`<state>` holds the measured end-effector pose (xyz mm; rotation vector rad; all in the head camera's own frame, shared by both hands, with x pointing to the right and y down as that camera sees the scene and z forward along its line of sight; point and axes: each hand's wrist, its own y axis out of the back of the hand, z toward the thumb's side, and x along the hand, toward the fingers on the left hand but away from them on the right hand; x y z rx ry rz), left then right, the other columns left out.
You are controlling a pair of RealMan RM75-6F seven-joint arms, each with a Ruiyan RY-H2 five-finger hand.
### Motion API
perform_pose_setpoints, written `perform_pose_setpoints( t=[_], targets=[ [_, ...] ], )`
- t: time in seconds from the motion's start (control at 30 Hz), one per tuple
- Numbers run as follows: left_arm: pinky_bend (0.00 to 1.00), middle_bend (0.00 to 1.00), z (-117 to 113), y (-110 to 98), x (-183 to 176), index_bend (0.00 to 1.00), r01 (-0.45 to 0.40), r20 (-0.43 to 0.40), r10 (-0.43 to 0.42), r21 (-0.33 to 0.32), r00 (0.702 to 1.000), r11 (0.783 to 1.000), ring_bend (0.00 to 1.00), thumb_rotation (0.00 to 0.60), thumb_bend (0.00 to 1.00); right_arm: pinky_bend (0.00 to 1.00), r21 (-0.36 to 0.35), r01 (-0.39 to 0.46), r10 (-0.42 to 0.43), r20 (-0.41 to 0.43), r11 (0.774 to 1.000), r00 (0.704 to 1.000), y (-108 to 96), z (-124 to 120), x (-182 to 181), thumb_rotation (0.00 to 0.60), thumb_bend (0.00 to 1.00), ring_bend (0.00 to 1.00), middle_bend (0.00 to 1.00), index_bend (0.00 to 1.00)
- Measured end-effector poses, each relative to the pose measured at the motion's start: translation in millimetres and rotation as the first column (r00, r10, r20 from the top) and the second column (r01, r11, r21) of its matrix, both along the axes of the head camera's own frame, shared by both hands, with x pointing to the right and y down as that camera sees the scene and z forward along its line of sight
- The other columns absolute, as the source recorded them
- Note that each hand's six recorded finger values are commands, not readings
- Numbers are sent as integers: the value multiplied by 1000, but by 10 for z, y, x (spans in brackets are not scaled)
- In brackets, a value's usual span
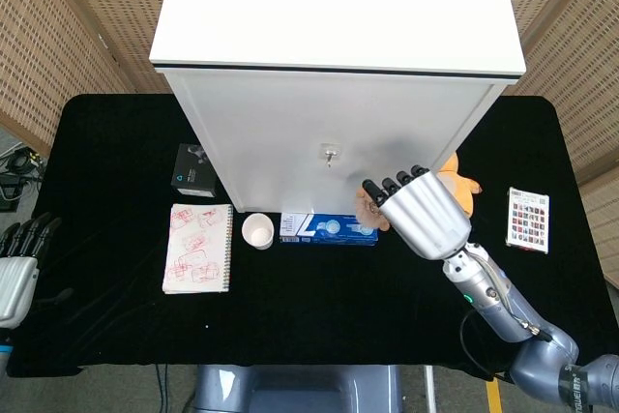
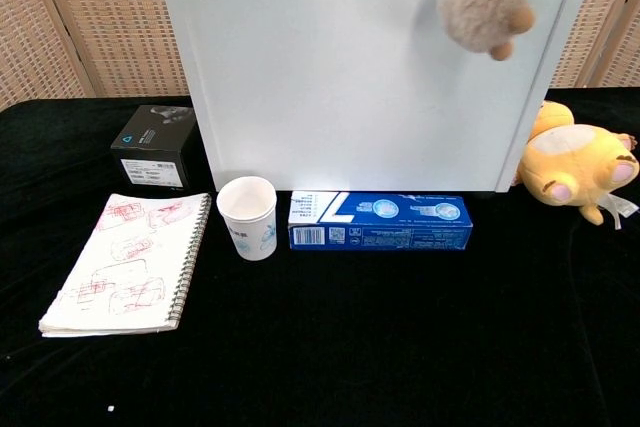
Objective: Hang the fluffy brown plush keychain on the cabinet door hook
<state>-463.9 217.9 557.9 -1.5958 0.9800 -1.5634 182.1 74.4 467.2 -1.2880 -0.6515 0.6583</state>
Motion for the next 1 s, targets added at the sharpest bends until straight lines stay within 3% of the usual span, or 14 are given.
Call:
perform_pose_setpoints(
  t=[0.17,0.53,1.0],
  targets=[
    [0,0,1,-9,-9,0,4,1,-4,1,1000,1000,0,600,0,1000,15,0,0,-16,1000,1000,-96,-7,-156,600,642,938,950,720],
    [0,0,-4,-19,-32,0,14,5,-14,3,1000,1000,0,600,0,1000,25,51,-49,-53,998,997,-78,89,-560,600,642,938,950,720],
    [0,0,-27,-17,-43,0,18,-2,-18,6,1000,1000,0,600,0,1000,43,30,-24,-123,999,992,-201,243,-676,600,642,938,950,722]
  ],
)
